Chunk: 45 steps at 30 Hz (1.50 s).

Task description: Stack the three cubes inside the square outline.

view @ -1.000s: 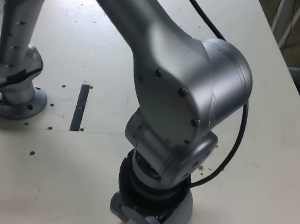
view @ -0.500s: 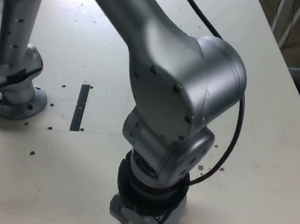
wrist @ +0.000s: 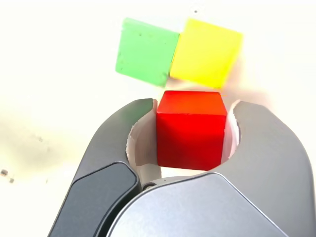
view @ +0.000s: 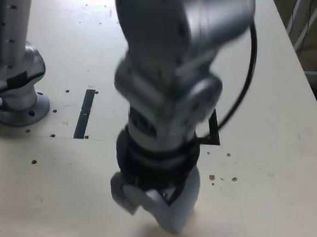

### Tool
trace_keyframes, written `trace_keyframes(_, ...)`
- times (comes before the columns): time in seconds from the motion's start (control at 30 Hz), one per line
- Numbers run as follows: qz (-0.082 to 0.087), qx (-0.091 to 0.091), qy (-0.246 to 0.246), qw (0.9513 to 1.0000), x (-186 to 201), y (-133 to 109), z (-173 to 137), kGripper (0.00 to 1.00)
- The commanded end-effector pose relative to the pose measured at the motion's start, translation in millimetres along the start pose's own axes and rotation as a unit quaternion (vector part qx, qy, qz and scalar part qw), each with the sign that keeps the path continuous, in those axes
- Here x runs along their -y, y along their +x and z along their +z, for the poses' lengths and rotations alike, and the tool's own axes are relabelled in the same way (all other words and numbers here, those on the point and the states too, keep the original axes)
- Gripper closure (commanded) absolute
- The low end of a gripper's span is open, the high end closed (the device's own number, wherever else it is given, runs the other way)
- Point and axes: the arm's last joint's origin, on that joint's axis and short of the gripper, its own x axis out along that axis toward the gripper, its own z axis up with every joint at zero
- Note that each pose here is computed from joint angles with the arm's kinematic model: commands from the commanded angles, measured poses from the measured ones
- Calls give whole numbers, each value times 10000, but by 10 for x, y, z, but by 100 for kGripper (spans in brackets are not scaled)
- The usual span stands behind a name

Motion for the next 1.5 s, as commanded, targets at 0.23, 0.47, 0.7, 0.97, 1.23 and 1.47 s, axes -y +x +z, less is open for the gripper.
trace_keyframes(0.23, 6, 268, 21, 9996, -318, -500, -200, 61)
trace_keyframes(0.47, 9, 56, -151, 9999, -882, -502, -223, 61)
trace_keyframes(0.7, -67, -195, -480, 9986, -1516, -387, -229, 61)
trace_keyframes(0.97, -132, -488, -860, 9950, -1976, -95, -297, 61)
trace_keyframes(1.23, -344, -298, -1389, 9893, -2190, 229, -265, 61)
trace_keyframes(1.47, -319, -435, -1822, 9818, -2324, 418, -279, 61)
